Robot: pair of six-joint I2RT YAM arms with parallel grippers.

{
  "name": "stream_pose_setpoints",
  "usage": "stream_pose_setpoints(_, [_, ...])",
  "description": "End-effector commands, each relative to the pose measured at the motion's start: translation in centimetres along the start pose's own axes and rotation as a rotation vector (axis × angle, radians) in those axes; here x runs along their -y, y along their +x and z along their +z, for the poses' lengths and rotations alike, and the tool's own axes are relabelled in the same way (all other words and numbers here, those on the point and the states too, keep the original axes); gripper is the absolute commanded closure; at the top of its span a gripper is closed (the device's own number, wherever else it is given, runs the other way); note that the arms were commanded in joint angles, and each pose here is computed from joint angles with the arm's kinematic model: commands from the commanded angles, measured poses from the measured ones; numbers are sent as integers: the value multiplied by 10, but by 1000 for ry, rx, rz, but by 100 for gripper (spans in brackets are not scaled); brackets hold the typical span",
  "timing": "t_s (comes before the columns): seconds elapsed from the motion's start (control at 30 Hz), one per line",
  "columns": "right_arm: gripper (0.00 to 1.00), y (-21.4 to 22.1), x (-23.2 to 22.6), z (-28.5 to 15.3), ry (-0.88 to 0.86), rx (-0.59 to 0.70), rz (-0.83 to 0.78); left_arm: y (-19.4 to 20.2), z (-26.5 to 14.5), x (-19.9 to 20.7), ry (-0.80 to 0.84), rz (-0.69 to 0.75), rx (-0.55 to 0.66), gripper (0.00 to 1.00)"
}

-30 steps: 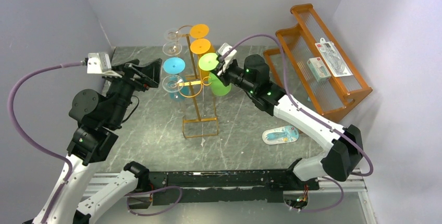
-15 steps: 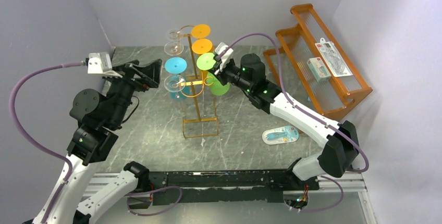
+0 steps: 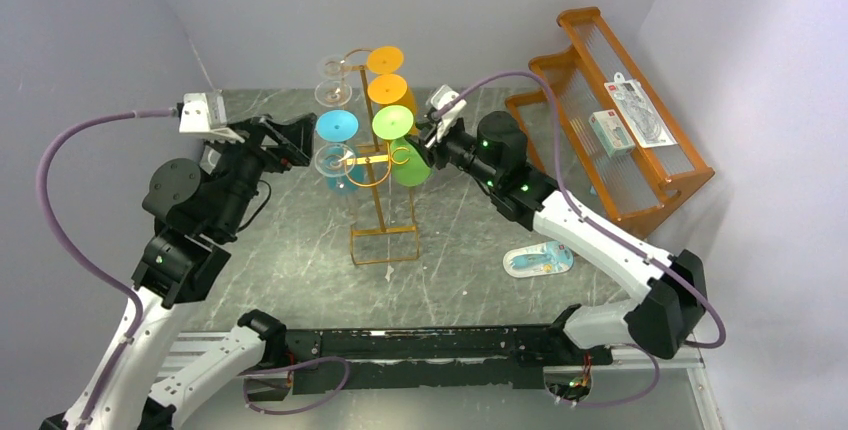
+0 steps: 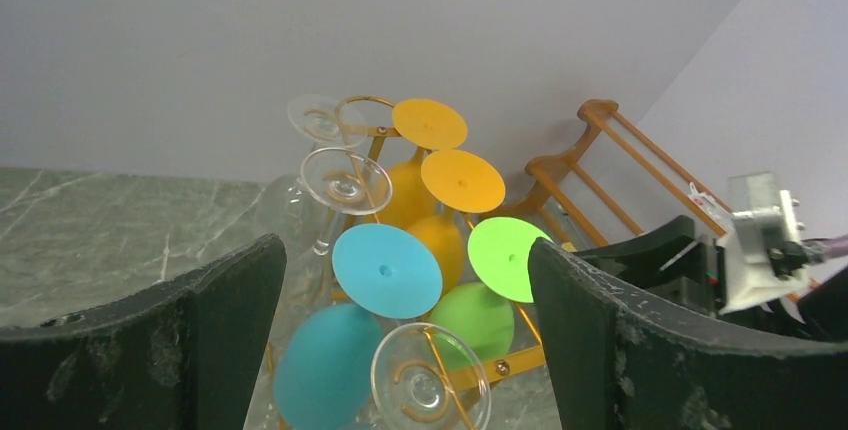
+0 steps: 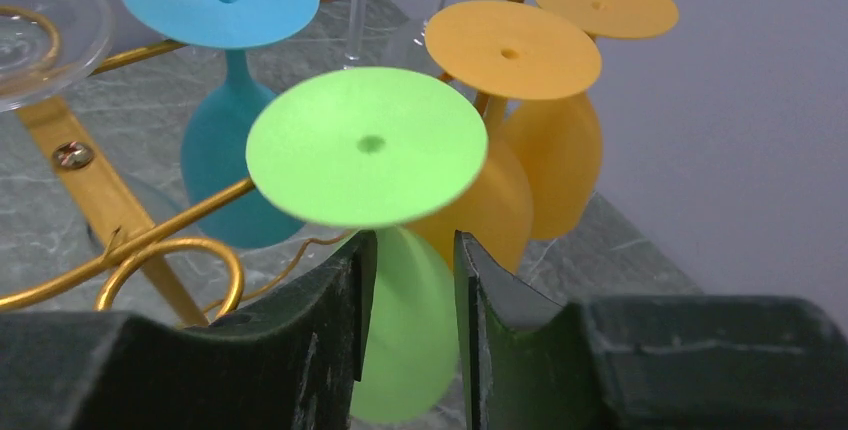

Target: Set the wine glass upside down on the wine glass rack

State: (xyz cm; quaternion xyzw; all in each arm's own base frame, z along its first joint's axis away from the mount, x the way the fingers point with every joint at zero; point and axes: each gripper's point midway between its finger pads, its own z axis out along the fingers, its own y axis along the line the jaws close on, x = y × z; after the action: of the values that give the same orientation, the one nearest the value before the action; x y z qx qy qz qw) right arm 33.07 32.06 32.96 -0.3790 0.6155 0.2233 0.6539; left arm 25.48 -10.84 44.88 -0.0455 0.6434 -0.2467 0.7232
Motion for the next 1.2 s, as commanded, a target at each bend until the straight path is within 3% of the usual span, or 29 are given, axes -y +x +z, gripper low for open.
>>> stream_pose_setpoints(0.0, [61, -9, 5, -18, 38, 30, 23, 1, 2, 4, 13, 40, -42, 5])
stream_pose_setpoints(0.33, [55, -10, 3, -68, 97, 79, 111, -13, 21, -30, -196, 263, -82, 9])
stream_pose_setpoints(0.63, [53, -14, 17, -99, 220, 107, 220, 50, 52, -87, -476, 363, -279, 7])
stream_pose_setpoints(0.73, [52, -16, 18, -105, 237, 124, 260, 67, 63, -125, -551, 328, -351, 9])
stream_pose_setpoints(0.93, [52, -12, 19, -115, 250, 101, 238, 69, 54, -211, -710, 210, -397, 23])
stream_pose_setpoints(1.17, [50, -9, 26, -118, 295, 91, 252, 123, 29, -276, -830, 109, -551, 39])
